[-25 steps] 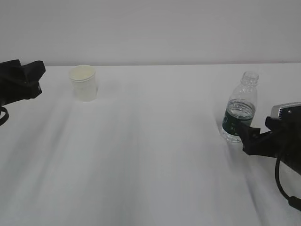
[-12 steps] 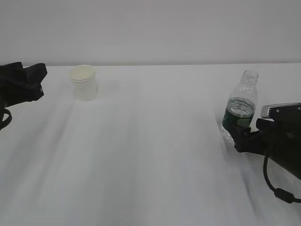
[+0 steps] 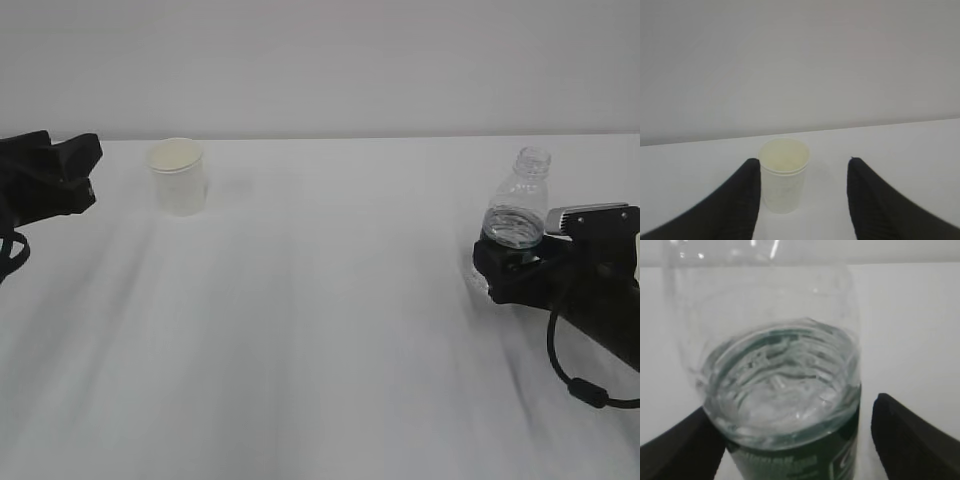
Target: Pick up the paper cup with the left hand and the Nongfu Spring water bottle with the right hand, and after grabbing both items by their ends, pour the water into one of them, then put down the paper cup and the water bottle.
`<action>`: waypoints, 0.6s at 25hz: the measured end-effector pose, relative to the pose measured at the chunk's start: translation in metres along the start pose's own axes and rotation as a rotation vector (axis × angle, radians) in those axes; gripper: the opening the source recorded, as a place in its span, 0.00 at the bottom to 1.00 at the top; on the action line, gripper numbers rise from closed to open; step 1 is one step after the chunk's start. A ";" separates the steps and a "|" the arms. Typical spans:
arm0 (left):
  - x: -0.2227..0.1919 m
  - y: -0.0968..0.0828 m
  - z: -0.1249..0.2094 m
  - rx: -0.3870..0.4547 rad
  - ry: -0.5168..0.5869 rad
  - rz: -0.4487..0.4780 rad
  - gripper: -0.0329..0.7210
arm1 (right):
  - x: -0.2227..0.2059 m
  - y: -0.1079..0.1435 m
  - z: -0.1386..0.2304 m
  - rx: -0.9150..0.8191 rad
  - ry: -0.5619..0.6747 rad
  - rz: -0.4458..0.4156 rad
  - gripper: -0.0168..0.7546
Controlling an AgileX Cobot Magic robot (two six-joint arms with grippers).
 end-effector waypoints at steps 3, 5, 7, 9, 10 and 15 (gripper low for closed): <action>0.000 0.000 0.000 0.000 0.000 0.000 0.57 | -0.003 0.000 -0.004 -0.004 -0.013 -0.003 0.89; 0.000 0.000 0.000 0.000 0.000 0.000 0.57 | -0.005 0.000 -0.007 -0.010 -0.021 -0.005 0.89; 0.000 0.000 0.000 0.000 0.000 0.000 0.57 | -0.006 -0.001 -0.009 -0.011 -0.029 -0.007 0.89; 0.000 0.000 0.000 -0.002 -0.001 0.002 0.57 | -0.007 -0.001 -0.010 -0.010 -0.033 -0.007 0.89; 0.000 0.000 0.000 -0.002 -0.002 0.002 0.57 | -0.008 -0.001 -0.011 -0.009 -0.037 -0.006 0.89; 0.000 0.000 -0.001 -0.002 -0.005 0.002 0.57 | -0.008 -0.001 -0.012 -0.008 -0.037 -0.008 0.89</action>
Point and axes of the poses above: a point on each arm's last joint axis where the gripper is mounted, x pointing back along that axis away from the gripper, y along the wrist's bending axis when the last joint is at zero, z = x × y, the point moved 9 cm from there along -x, pointing out along that axis toward the gripper, and after that the axes turned 3 degrees about x, right-handed, at the moved point
